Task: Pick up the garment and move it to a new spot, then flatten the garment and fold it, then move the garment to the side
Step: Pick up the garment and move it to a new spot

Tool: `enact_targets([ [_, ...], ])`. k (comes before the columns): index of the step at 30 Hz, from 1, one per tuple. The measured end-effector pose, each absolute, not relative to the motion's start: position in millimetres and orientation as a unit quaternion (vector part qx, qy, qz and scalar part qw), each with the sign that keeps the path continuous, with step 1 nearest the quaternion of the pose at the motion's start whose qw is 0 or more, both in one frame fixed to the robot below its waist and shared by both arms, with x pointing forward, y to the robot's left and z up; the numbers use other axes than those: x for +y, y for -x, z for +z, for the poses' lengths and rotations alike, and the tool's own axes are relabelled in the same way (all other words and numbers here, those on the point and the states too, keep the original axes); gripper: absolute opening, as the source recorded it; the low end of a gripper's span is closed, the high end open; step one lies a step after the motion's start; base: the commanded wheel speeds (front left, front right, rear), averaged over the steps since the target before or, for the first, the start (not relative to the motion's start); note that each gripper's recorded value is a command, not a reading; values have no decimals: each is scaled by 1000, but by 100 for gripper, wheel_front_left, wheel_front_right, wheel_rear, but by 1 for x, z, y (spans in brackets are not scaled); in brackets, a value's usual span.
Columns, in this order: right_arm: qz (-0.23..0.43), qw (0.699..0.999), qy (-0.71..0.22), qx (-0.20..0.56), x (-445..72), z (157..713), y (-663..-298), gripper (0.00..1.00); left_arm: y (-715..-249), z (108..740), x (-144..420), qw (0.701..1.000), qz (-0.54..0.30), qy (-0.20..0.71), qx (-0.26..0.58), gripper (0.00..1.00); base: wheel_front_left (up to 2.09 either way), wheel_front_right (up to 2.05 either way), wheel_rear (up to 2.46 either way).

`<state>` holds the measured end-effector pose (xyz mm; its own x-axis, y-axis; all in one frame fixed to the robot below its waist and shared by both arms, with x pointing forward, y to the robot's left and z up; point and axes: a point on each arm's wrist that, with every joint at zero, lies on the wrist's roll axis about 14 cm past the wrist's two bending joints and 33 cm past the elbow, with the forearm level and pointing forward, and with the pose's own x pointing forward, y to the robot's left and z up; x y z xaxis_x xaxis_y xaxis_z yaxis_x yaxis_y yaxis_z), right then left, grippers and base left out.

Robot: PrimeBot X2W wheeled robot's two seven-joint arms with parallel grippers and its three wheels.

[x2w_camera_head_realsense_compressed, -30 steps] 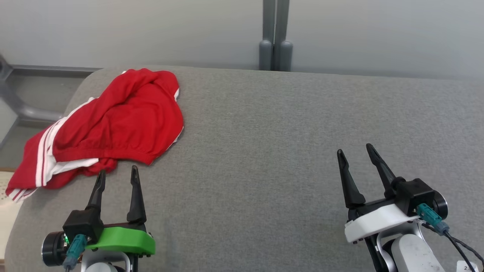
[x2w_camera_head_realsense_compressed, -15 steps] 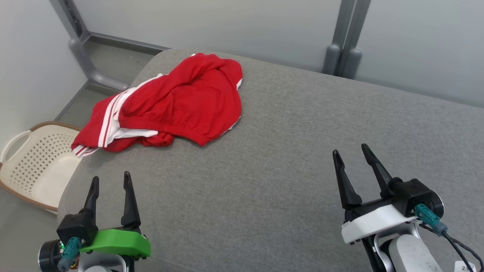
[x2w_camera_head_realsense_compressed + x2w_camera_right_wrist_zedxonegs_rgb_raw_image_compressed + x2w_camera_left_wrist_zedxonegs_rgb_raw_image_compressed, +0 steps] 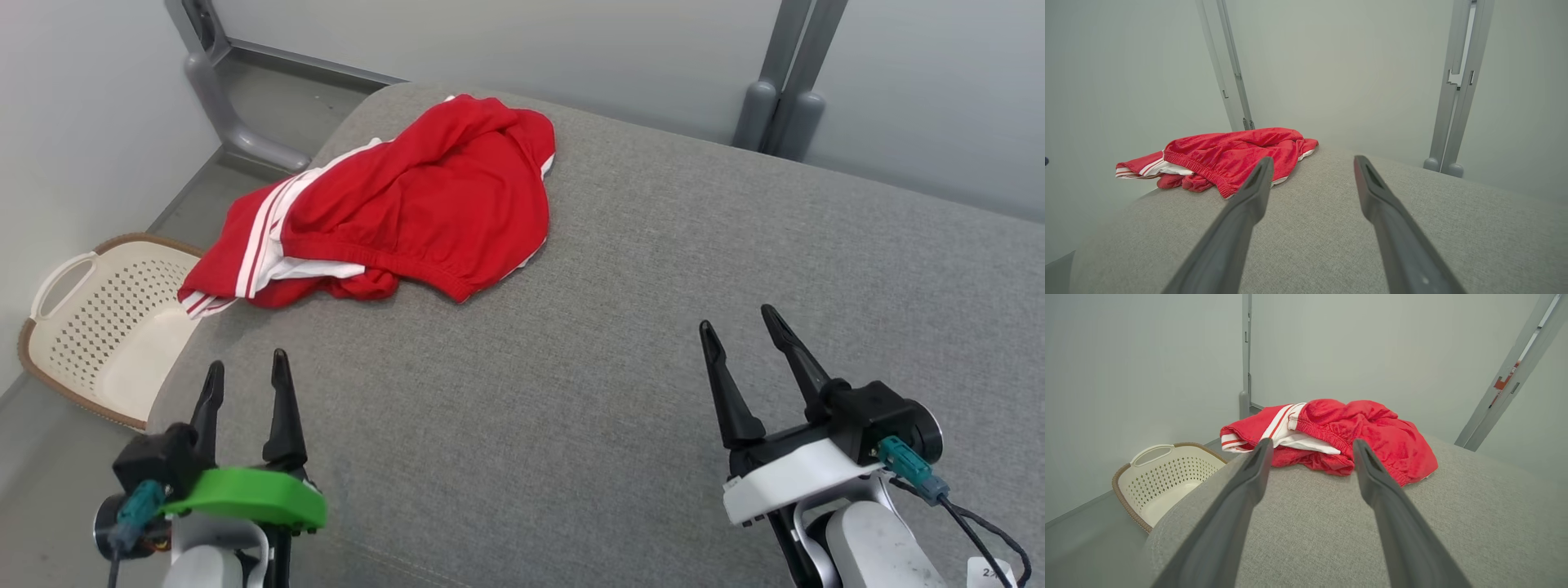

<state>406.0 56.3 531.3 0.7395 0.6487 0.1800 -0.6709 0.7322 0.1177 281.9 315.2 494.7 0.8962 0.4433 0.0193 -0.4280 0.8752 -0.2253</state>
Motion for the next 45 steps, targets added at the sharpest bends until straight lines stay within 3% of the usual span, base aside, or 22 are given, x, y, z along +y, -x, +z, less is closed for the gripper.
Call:
enact_targets([
  [8, 350, 930, -81, -78, 51, 537, -412, 100, -340, 524, 329, 982, 161, 100, 8, 100, 0, 0, 0],
  [14, 342, 932, -82, -82, 44, 535, -422, 100, -375, 519, 346, 980, 134, 92, 111, 100, 0, 0, 0],
  [25, 327, 939, -82, -67, 25, 516, -439, 100, -414, 468, 372, 939, 136, 111, 297, 100, 0, 0, 0],
  [41, 279, 956, -78, -50, -13, 492, -468, 100, -440, 401, 376, 897, 144, 138, 395, 100, 0, 0, 0],
  [43, 272, 958, -77, -46, -18, 488, -469, 100, -443, 396, 373, 896, 141, 135, 400, 23, 0, 0, 0],
  [44, 270, 959, -77, -45, -19, 488, -469, 100, -445, 395, 373, 897, 138, 130, 400, 0, 0, 0, 0],
  [45, 267, 959, -77, -45, -21, 488, -469, 100, -447, 395, 372, 897, 135, 125, 401, 0, 0, 0, 0],
])
